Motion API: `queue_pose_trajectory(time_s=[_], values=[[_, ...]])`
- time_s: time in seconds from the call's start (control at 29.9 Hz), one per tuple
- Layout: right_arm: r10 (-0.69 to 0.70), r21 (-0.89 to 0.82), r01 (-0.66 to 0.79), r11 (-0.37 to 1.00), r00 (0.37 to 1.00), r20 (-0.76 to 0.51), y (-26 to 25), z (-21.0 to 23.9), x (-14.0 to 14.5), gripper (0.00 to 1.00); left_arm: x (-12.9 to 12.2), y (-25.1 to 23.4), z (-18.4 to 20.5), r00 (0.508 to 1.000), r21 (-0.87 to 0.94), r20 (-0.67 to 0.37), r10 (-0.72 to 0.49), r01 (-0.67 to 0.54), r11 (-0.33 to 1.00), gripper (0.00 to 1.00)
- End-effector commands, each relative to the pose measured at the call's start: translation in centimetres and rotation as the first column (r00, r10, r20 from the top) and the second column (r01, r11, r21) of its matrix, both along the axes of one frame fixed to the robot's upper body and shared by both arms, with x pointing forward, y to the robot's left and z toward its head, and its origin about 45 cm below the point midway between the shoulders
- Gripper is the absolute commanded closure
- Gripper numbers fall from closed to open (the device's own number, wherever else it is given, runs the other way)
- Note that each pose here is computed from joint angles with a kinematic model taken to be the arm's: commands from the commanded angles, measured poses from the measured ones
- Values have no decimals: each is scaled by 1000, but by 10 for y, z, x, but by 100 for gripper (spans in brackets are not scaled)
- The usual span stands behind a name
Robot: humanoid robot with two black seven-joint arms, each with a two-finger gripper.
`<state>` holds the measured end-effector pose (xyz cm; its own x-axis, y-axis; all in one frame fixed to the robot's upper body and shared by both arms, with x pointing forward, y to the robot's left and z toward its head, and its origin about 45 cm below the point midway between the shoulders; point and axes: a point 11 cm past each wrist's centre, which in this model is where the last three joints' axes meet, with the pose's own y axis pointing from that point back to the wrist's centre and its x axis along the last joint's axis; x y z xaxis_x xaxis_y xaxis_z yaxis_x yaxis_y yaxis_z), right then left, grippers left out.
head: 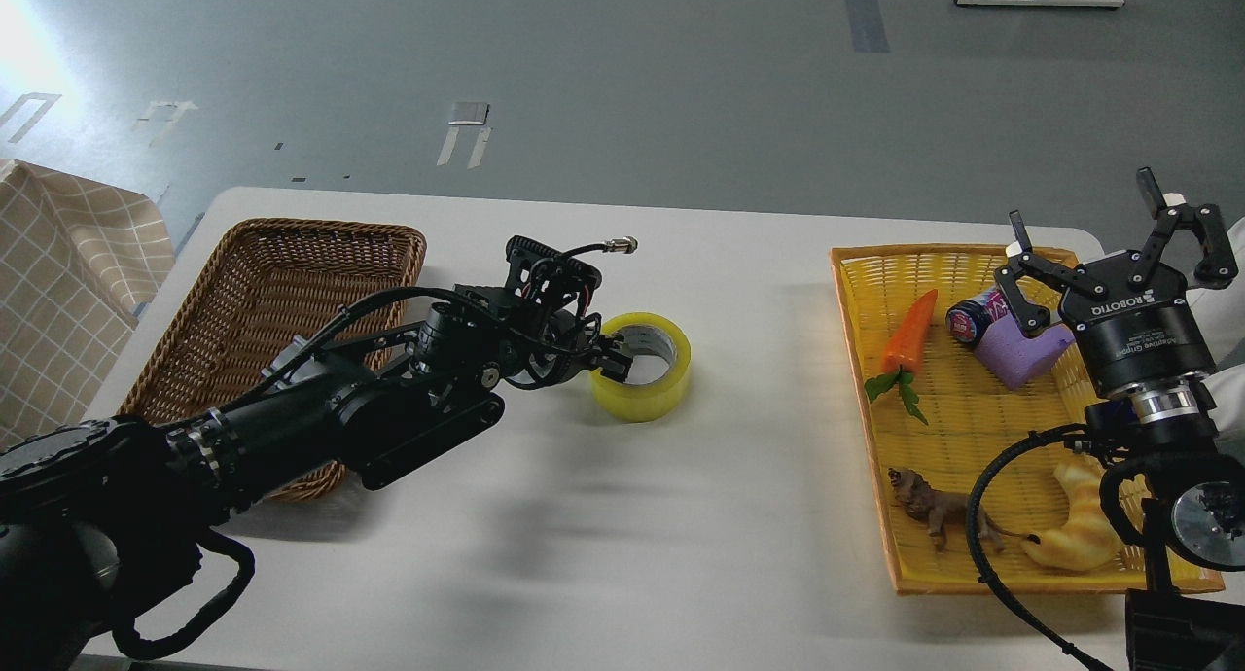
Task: Place and transfer tape with both arms
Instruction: 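Lift the tape roll and carry it over the wicker basket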
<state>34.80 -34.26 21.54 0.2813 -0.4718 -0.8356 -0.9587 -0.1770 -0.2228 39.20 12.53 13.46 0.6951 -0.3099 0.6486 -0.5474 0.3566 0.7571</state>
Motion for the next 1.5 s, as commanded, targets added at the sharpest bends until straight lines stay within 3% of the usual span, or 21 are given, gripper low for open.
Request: queue_pose_trajectory(time_s=[0.0,0.27,0.74,1.04,1.47], values=[[0,1,0,1000,1000,0,0,0,0,0,5,-3,10,1000,0,23,-14,14,1000,100],[2,1,-2,1000,1000,1,1,0,0,0,32,1,52,994,0,110,-17,18,1000,100],[8,0,-8,1000,1000,0,3,0,1,0,69,102,106,971,36,191,142,-151,988,100],[13,0,-13,1000,1000,2,5,1,2,0,70,166,129,950,79,236,205,-230,970,100],[17,1,-17,1000,1000,-7,6,-2,3,0,47,258,138,925,146,235,298,-336,930,100]])
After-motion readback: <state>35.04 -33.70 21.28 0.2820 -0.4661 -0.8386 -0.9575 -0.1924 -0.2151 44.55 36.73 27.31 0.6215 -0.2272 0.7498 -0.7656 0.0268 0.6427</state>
